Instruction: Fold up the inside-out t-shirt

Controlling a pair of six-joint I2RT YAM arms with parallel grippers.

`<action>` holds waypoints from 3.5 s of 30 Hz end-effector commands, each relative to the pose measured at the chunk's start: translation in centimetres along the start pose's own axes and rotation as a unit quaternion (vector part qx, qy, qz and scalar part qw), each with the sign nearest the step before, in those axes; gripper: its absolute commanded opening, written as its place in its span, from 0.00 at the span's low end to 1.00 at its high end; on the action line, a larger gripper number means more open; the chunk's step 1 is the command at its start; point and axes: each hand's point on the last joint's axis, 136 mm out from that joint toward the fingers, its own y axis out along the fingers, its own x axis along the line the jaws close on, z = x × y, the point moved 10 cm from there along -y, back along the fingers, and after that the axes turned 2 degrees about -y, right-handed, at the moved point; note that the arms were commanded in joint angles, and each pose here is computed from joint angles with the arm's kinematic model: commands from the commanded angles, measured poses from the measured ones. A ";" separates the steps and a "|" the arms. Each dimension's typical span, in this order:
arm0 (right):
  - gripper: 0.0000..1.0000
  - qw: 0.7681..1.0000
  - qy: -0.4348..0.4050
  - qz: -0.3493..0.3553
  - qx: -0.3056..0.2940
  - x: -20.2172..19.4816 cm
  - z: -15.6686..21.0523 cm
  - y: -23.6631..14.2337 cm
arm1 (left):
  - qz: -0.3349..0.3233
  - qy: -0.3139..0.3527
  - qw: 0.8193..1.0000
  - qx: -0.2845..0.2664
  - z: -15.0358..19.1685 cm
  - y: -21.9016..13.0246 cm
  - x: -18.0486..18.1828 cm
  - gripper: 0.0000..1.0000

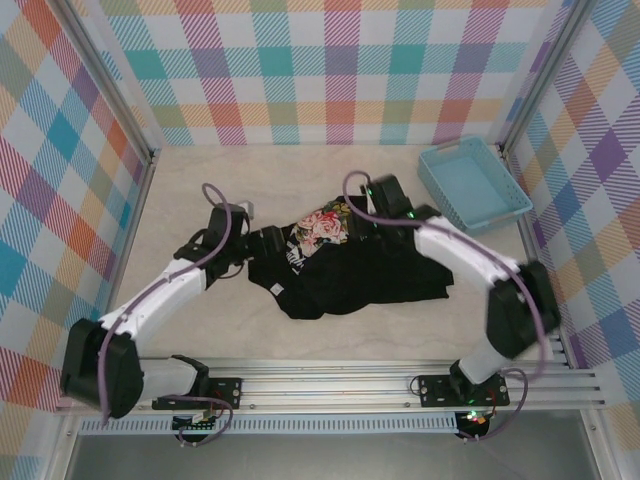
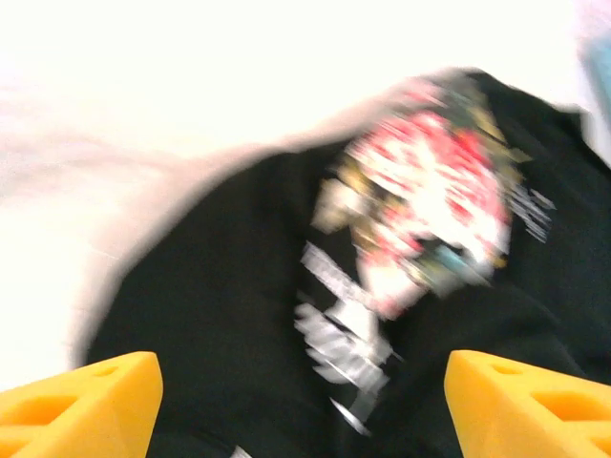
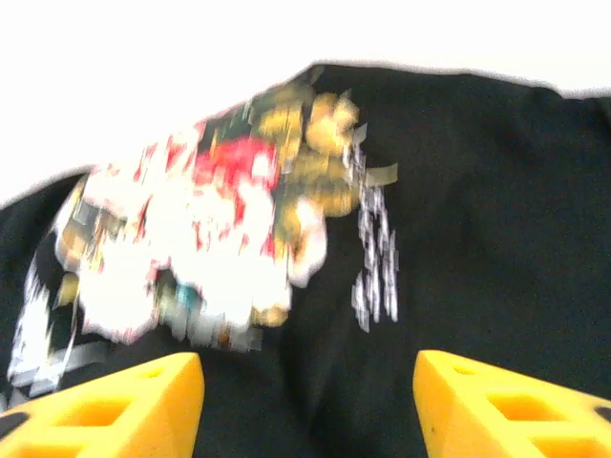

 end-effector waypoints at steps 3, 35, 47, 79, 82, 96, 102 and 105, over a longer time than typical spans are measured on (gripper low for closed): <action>0.73 0.998 -0.040 -0.047 0.033 1.1 -2.9 6.9 | -0.052 -0.047 0.998 -0.004 -2.8 4.0 2.8 0.80; 0.00 0.954 -0.094 -0.139 -0.247 0.7 -10.9 -10.8 | 0.296 0.062 0.924 -0.233 -11.1 -9.7 -7.3 0.00; 0.45 0.991 0.084 -0.105 -0.008 -3.8 11.3 -5.5 | 0.237 0.081 0.966 0.059 7.6 -2.9 -1.1 0.40; 0.02 0.998 0.003 -0.041 0.044 -1.0 10.5 -0.9 | 0.045 0.238 0.962 0.127 4.9 12.4 -10.3 0.46; 0.00 0.998 0.011 -0.038 0.041 -1.5 11.9 -1.8 | 0.042 0.227 0.968 0.101 4.1 12.0 -10.6 0.20; 0.02 0.995 0.096 -0.012 -0.015 -4.4 13.3 -5.6 | 0.067 0.124 0.990 -0.008 1.4 -0.9 -5.1 0.00; 0.03 0.996 0.081 -0.045 -0.016 -4.0 13.3 -4.6 | -0.022 0.049 0.998 -0.031 3.4 -4.5 0.4 0.00; 0.03 0.995 0.094 -0.003 0.016 -4.4 13.3 -3.9 | -0.062 0.029 0.997 -0.036 4.7 -6.0 2.3 0.00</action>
